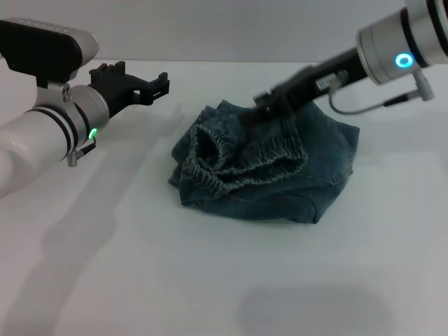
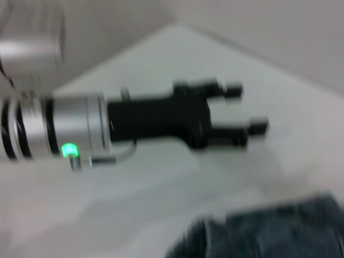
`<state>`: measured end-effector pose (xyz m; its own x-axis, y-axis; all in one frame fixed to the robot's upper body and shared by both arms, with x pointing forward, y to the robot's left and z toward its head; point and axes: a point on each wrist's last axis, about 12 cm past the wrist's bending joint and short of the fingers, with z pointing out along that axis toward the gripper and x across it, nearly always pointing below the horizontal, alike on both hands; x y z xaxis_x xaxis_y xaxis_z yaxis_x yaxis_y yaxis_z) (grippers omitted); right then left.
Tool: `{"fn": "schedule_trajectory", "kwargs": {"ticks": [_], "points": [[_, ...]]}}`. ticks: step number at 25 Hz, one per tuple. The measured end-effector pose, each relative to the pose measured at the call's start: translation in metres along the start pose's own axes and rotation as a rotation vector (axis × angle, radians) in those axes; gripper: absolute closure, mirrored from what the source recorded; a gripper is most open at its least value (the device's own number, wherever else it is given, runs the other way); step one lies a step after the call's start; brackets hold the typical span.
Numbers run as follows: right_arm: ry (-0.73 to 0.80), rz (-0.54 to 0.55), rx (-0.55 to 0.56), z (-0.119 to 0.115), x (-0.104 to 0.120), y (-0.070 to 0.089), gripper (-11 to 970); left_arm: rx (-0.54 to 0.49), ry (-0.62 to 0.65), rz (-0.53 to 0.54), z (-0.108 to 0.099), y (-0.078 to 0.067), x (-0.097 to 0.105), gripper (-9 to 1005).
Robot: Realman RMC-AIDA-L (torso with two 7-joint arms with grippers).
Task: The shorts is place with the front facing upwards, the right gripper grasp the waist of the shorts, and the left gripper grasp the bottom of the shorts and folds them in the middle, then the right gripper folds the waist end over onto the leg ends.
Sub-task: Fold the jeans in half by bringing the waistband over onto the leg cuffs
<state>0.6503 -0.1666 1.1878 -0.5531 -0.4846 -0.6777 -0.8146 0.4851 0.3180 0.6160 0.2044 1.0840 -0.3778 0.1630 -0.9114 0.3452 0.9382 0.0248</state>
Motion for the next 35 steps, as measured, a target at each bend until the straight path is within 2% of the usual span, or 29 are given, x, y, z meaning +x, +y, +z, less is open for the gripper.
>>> {"fn": "schedule_trajectory", "kwargs": {"ticks": [8,17,23,31,35], "points": [[0.147,0.090,-0.072,-0.008,0.027,0.004,394,-0.011,-0.025,0.008,0.003,0.002,-0.010,153],[0.246,0.129,-0.054,-0.003,0.045,0.002,394,-0.030,-0.060,0.030,0.006,0.002,-0.021,153],[0.227,0.127,-0.025,0.002,0.043,0.001,394,-0.037,-0.067,0.028,0.007,0.003,-0.024,152],[0.224,0.102,0.065,0.018,0.035,-0.004,395,-0.047,-0.069,0.021,0.005,0.005,-0.021,152],[0.192,0.073,0.101,0.023,0.025,-0.005,395,-0.052,-0.069,0.015,0.004,0.007,-0.020,152]]}}
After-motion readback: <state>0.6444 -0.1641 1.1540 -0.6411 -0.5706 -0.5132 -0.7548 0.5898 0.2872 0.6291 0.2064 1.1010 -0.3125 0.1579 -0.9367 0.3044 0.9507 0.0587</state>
